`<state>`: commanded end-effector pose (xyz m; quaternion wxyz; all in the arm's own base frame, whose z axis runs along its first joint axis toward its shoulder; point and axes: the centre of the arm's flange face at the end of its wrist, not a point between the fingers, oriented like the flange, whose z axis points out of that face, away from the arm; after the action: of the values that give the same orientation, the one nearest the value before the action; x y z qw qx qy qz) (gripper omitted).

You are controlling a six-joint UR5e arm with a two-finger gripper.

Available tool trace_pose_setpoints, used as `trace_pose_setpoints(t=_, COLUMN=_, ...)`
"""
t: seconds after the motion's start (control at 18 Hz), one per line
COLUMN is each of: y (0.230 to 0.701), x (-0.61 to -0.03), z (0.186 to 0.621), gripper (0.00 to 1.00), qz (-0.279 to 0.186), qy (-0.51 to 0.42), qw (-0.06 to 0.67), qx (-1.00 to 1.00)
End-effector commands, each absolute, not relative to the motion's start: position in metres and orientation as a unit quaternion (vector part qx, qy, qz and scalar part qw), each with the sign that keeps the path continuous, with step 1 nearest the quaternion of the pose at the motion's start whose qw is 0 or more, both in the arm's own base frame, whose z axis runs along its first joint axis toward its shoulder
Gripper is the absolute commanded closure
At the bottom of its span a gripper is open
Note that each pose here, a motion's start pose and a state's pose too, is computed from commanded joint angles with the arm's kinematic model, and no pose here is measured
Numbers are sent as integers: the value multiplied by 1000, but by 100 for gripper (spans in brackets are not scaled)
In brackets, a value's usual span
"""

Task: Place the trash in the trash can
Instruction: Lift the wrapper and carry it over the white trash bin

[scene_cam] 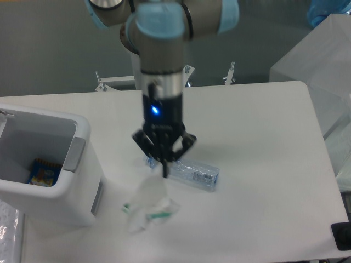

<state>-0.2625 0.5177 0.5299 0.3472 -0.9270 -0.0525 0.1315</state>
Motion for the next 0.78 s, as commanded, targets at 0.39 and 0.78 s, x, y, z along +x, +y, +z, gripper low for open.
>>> trace_pose_setpoints(t=0.39, y=513, x=-172, z=558, gripper=100, qz=111, qy=-9, qw=378, qx=-919)
trace_pose_setpoints(t=0.78, y=522, x=-88, z=541, gripper=100, qz=49, qy=46, qw=383, qx=-921)
